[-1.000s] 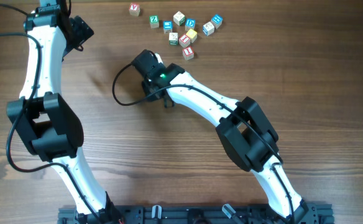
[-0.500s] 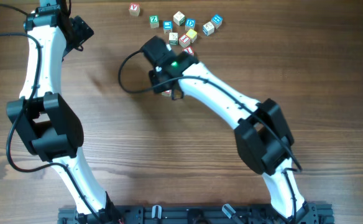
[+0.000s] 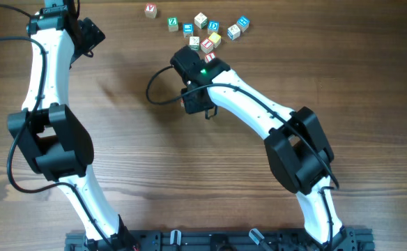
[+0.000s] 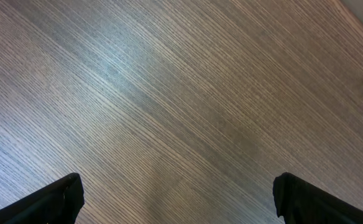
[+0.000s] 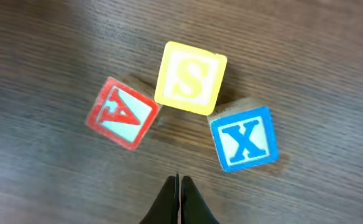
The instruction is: Form a circle
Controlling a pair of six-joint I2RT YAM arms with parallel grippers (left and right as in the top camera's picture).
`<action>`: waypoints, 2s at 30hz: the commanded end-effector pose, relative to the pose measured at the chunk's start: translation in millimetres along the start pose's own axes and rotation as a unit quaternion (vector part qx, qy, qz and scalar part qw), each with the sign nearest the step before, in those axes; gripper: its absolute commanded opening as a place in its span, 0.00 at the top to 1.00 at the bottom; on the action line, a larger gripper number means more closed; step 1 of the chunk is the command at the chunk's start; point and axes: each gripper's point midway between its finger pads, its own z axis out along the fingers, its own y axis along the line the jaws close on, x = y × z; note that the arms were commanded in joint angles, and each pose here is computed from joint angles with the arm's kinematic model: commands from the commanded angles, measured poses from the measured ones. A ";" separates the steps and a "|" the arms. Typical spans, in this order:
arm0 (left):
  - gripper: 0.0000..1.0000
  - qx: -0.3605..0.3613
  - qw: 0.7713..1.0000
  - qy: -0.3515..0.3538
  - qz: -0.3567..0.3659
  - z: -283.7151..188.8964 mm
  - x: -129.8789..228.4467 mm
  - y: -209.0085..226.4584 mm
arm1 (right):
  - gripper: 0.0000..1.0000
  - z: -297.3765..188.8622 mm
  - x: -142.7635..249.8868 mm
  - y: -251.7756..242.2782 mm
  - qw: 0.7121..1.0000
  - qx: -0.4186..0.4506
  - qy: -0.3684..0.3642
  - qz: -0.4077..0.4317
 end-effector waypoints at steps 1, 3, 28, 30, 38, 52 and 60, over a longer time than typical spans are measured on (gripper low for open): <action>0.00 -0.002 1.000 -0.009 0.000 -3.7 -5.2 1.2 | 0.96 4.1 0.2 2.9 1.000 -0.006 -0.009 -0.016; 0.00 -0.002 1.000 -0.009 0.000 -3.7 -5.2 1.2 | 0.96 9.9 -0.1 2.9 1.000 -0.008 -0.015 -0.026; 0.00 -0.002 1.000 -0.009 0.000 -3.7 -5.2 1.2 | 0.96 17.2 -10.9 11.1 0.998 -0.028 -0.046 -0.036; 0.00 -0.002 1.000 -0.009 0.000 -3.7 -5.2 1.2 | 0.96 17.1 -11.4 11.4 0.998 -0.029 -0.047 -0.036; 0.00 -0.002 1.000 -0.009 0.000 -3.7 -5.2 1.2 | 0.96 17.0 -12.2 12.3 0.998 -0.031 -0.048 -0.036; 0.00 -0.002 1.000 -0.009 0.000 -3.7 -5.2 1.2 | 0.96 16.7 -14.4 13.3 0.997 -0.033 -0.053 -0.035; 0.00 -0.002 1.000 -0.009 0.000 -3.7 -5.2 1.2 | 0.96 16.5 -15.6 14.4 0.997 -0.036 -0.055 -0.034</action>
